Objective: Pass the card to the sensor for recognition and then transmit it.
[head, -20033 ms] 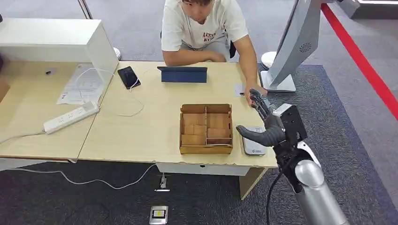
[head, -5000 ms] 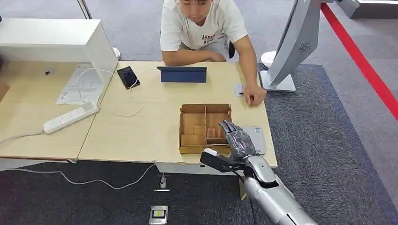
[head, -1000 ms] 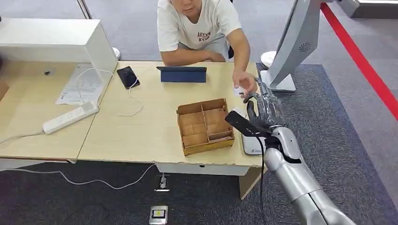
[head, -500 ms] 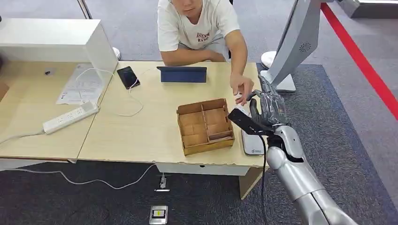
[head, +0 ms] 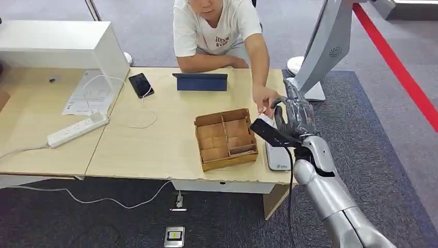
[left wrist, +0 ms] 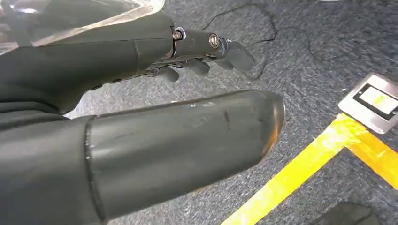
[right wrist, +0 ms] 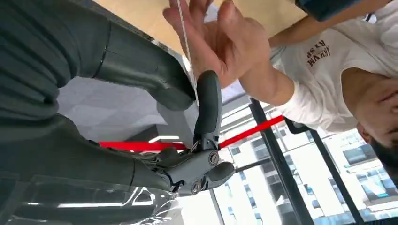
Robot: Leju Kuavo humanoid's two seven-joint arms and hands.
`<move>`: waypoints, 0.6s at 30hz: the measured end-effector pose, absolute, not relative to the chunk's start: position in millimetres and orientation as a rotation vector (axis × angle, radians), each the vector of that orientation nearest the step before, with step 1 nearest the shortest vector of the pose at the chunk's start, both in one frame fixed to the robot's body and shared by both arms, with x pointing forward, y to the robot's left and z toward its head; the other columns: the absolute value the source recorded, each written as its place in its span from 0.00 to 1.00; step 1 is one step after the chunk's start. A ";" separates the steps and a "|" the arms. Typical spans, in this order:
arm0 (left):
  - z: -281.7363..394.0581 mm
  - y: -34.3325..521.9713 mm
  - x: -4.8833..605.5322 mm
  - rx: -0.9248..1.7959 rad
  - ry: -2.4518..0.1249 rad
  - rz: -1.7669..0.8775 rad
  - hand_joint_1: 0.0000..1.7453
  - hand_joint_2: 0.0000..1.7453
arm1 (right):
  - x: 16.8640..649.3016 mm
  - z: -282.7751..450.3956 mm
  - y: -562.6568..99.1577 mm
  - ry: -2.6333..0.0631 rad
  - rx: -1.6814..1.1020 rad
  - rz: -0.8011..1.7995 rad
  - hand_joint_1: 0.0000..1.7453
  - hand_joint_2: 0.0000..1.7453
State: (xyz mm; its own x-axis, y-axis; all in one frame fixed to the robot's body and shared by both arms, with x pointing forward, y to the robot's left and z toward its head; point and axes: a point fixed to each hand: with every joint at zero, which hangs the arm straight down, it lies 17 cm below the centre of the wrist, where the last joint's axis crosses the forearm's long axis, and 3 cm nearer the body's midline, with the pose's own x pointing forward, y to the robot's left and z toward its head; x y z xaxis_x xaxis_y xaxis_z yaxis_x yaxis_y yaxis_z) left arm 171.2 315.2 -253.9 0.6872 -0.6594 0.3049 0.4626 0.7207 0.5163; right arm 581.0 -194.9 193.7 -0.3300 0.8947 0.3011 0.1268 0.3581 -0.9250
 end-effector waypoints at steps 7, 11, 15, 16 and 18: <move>-253.1 314.9 173.2 0.416 -0.521 -0.703 0.00 0.00 | 612.1 275.9 -192.0 -1.844 -0.992 1.069 1.00 1.00; -251.7 315.9 177.2 0.419 -0.533 -0.722 0.00 0.00 | 634.2 321.9 -185.9 -1.856 -1.065 1.093 1.00 1.00; -254.2 318.0 172.5 0.416 -0.502 -0.723 0.00 0.00 | 644.7 321.2 -176.2 -1.800 -1.068 1.134 1.00 1.00; -254.5 318.8 172.3 0.417 -0.496 -0.722 0.00 0.00 | 645.8 321.9 -172.1 -1.794 -1.065 1.134 1.00 1.00; -254.5 319.2 172.6 0.419 -0.491 -0.721 0.00 0.00 | 648.6 319.9 -165.6 -1.774 -1.059 1.141 1.00 1.00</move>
State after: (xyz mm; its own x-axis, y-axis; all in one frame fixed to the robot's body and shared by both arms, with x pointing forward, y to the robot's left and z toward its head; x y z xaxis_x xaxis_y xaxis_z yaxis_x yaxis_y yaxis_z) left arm 172.6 319.2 -254.5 0.6479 -0.7090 0.2784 0.5187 0.6783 0.5203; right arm 648.6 -165.6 319.9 -0.3654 0.9172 0.1585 0.2364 0.2562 -0.9373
